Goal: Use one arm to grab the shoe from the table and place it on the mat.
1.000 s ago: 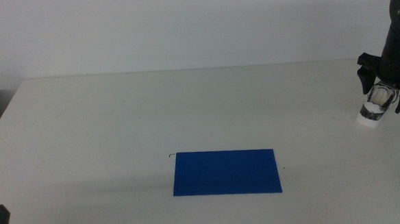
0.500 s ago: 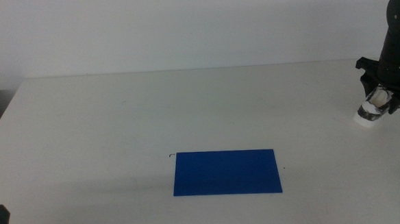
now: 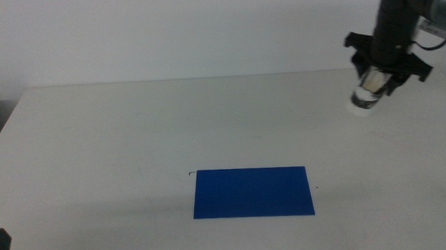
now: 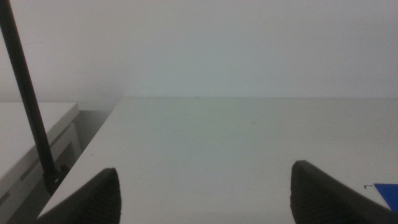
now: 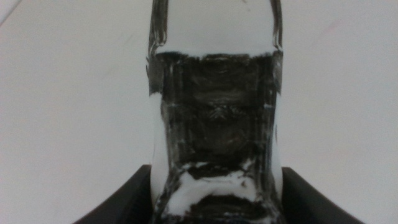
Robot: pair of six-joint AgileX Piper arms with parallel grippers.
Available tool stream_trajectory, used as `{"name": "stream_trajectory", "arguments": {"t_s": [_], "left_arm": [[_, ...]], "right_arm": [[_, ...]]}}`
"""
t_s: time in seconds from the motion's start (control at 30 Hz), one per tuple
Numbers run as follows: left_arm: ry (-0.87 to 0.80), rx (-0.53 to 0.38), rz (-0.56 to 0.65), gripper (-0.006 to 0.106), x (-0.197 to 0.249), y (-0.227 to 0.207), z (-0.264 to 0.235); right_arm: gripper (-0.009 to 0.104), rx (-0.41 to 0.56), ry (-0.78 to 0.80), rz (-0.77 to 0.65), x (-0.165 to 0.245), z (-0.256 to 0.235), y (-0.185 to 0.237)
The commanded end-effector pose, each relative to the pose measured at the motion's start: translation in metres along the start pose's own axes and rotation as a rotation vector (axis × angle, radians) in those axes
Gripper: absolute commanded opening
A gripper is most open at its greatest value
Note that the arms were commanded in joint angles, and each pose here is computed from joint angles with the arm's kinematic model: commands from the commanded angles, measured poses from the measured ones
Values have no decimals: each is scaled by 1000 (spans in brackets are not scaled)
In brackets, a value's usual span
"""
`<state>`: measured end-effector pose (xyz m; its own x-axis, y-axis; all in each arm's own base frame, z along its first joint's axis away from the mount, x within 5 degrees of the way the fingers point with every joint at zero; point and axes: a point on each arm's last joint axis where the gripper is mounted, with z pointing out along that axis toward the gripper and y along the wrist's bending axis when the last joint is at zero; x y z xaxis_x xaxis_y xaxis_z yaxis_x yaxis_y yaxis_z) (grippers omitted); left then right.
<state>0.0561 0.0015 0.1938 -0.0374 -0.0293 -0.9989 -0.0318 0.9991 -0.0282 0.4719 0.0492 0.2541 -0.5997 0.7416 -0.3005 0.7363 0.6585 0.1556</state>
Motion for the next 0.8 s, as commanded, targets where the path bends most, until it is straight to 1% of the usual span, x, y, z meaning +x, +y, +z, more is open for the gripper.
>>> {"name": "stream_trajectory", "arguments": {"t_s": [0.0, 0.27, 0.43, 0.6, 0.67, 0.77], "left_arm": [[-83, 4, -25, 94, -6, 0, -1], [-83, 4, -25, 94, -6, 0, -1], [-83, 4, -25, 94, -6, 0, -1], [-83, 4, -25, 94, -6, 0, -1], [-83, 4, -25, 94, -6, 0, -1], [-83, 4, -25, 94, -6, 0, -1]], "right_arm": [[-4, -36, -20, -18, 12, -53, -1], [-4, -21, 38, -158, 91, -79, 2], [-4, -5, 71, -236, 139, -88, -2], [-4, -5, 112, -351, 189, -93, 2], [-4, -6, 120, -364, 205, -95, 4], [-4, -13, 128, -345, 221, -99, 6]]}}
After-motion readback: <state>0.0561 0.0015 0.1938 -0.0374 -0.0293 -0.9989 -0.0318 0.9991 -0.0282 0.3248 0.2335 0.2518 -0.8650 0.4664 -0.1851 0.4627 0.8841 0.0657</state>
